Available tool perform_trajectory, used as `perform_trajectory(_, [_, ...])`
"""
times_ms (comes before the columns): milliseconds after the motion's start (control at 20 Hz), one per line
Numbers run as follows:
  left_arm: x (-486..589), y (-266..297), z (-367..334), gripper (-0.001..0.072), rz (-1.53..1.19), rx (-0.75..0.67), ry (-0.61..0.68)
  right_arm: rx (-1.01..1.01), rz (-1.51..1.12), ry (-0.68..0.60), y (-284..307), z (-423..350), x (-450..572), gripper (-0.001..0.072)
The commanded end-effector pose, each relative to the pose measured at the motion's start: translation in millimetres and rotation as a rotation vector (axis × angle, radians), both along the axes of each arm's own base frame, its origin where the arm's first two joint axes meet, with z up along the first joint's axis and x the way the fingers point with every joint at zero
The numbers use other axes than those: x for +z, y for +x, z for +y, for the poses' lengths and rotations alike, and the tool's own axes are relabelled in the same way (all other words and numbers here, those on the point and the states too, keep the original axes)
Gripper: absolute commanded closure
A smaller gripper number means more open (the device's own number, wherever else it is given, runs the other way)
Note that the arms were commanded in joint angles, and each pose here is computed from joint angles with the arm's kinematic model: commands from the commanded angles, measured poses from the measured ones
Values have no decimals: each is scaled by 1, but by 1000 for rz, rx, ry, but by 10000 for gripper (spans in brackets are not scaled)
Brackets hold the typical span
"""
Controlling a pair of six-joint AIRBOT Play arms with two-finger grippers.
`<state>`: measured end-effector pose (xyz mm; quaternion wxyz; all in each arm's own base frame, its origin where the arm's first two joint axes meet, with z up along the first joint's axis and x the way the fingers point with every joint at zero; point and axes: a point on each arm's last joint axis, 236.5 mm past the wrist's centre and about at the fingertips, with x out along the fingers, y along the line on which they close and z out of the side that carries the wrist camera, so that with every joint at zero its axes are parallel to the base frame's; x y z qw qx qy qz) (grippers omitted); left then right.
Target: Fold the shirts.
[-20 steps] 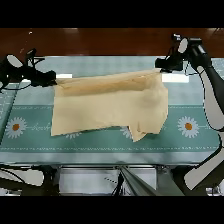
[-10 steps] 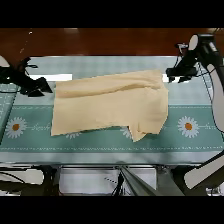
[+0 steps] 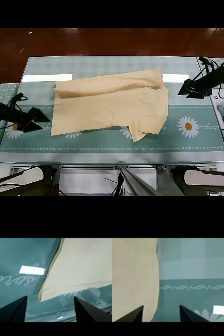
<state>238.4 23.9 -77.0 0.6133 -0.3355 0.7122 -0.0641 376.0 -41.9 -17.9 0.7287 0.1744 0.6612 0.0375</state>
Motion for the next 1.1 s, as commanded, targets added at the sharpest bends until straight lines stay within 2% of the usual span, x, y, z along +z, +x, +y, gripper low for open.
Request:
perform_trajectory(0, [-14,-22,-16,52,8,14,-66,-33,-72,94,-16,11,-5,178])
perform_trajectory(250, [-22,2,-34,60,-52,9,-59,-29,-71,115,-21,18,-6,180])
perform_trajectory(500, [-43,3,-79,80,25,-58,-133,-42,-84,176,-17,30,0,180])
perform_trajectory(550, [-48,-2,-86,331,53,-80,-147,-39,-78,179,-19,31,1,180])
perform_trajectory(600, [-51,-5,-89,651,72,-88,-156,-31,-74,180,-21,32,1,180])
perform_trajectory(650, [-51,-6,-89,687,77,-90,-160,-9,-61,169,-27,31,2,181])
perform_trajectory(800, [-47,-2,-83,687,56,-70,-155,27,-24,110,-52,25,0,185])
perform_trajectory(950, [-44,-3,-80,687,40,-80,-163,-2,-19,108,-84,36,-17,183])
perform_trajectory(1050, [-43,-2,-80,687,33,-89,-163,-39,-12,156,-102,52,-32,176])
